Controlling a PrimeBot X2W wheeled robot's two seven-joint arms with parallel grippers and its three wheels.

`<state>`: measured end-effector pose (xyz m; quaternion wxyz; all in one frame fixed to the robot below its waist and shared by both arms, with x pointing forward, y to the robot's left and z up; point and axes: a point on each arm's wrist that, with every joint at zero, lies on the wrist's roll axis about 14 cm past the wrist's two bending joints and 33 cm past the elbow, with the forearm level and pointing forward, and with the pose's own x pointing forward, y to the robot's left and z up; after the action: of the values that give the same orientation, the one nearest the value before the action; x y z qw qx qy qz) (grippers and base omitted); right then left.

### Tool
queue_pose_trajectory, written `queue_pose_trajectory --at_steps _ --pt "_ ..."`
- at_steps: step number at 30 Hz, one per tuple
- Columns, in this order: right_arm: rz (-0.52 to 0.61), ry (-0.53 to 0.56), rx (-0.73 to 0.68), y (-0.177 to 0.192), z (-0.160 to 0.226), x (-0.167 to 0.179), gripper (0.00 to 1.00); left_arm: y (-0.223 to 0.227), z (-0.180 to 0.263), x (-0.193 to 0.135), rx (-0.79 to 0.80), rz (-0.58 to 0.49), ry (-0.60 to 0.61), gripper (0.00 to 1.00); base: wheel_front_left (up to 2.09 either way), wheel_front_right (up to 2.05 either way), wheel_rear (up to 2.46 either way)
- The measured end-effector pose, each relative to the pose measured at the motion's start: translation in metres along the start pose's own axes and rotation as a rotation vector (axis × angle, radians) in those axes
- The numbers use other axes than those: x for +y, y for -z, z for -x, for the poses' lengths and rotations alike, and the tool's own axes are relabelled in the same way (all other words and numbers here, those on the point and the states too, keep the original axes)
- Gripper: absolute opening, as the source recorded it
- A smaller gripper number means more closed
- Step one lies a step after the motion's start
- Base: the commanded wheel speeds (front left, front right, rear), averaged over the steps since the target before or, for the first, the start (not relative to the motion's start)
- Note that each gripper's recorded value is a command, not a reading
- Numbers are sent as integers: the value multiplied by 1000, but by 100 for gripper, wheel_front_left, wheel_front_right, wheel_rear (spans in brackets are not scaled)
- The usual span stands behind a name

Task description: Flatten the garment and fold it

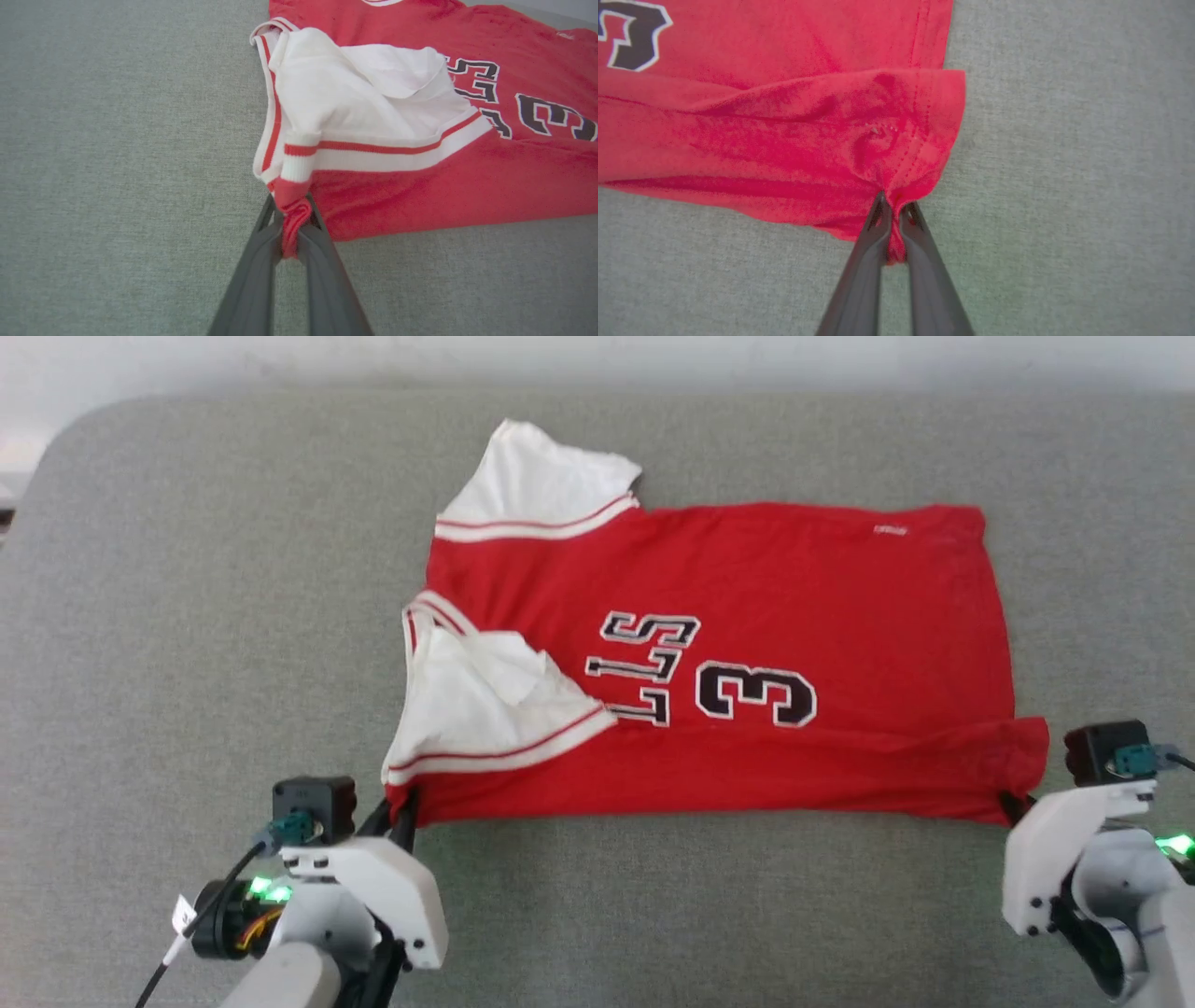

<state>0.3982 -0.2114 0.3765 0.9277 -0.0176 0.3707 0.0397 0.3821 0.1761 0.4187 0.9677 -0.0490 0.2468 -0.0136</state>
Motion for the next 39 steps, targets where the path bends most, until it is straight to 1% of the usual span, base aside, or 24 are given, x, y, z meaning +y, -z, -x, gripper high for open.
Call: queue_pose_trajectory --at_steps 4,8,12,16,17,18,20,21,23,25,28,33,35,37,39 --pt "18 11 -4 -3 20 -11 0 7 13 2 21 -7 3 0 0 0 0" --pt "37 22 9 -1 41 -21 0 24 26 -1 79 12 15 0 0 0 0" --pt "23 13 87 21 51 -20 0 45 32 -7 150 13 37 0 0 0 0" --pt "4 13 122 35 50 -20 0 61 30 -9 202 18 52 0 0 0 0" --pt "-27 15 119 37 49 -20 21 66 30 -10 218 23 61 87 0 0 0" --pt "-62 19 117 40 47 -21 100 69 30 -11 228 26 66 100 0 0 0" --pt "-54 21 117 45 45 -21 100 69 28 -12 217 25 69 100 0 0 0" --pt "-55 22 93 41 44 -21 100 66 27 -12 200 28 69 100 0 0 0" --pt "-82 23 7 25 43 -22 100 54 23 -10 136 36 61 100 0 0 0" --pt "-73 1 -71 7 43 -15 100 32 20 -8 39 42 60 100 0 0 0" --pt "-75 -11 -217 -23 52 -13 100 -5 19 -19 -115 59 114 100 0 0 0" --pt "-65 4 -525 -81 84 -15 100 -80 26 -33 -427 11 177 100 0 0 0" --pt "-51 31 -649 -101 102 -19 100 -99 29 -39 -503 -30 201 100 0 0 0" --pt "-50 60 -751 -117 118 -22 100 -116 29 -47 -554 -46 225 100 0 0 0" --pt "-45 84 -804 -124 129 -22 100 -124 23 -52 -558 -82 245 100 0 0 0"
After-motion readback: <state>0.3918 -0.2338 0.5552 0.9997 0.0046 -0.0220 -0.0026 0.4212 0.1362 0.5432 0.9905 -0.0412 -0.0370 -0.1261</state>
